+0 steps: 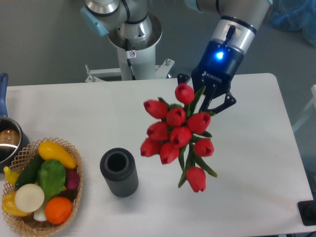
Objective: Pick up the flowers from the table
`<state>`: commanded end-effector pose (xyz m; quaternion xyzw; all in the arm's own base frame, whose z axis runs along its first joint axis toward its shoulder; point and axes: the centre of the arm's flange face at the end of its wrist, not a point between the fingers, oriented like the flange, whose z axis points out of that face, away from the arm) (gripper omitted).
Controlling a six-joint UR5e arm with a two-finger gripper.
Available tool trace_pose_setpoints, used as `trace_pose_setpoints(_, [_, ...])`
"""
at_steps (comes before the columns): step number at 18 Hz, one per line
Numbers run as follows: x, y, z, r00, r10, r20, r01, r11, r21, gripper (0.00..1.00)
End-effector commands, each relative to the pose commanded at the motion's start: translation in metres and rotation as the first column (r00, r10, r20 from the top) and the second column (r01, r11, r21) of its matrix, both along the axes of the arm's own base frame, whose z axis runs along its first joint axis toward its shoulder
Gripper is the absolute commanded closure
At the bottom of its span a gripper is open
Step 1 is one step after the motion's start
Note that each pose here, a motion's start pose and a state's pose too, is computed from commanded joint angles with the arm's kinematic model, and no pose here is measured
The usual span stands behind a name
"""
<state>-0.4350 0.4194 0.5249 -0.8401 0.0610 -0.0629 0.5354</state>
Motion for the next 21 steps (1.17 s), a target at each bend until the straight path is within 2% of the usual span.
trace_pose_setpoints(2, [0.000, -0.001, 0.004, 1.000, -0.007, 0.010, 0.007, 1.000, 0.024, 0.77])
trace_pose_setpoints(16, [-0.001, -0.003, 0.000, 1.000, -0.002, 0.025, 0.002, 1.000, 0.023, 0.77])
trace_pose_setpoints(21, [-0.009, -0.014, 0.002, 0.999, 0.012, 0.045, -0.014, 0.999, 0.051, 0.77])
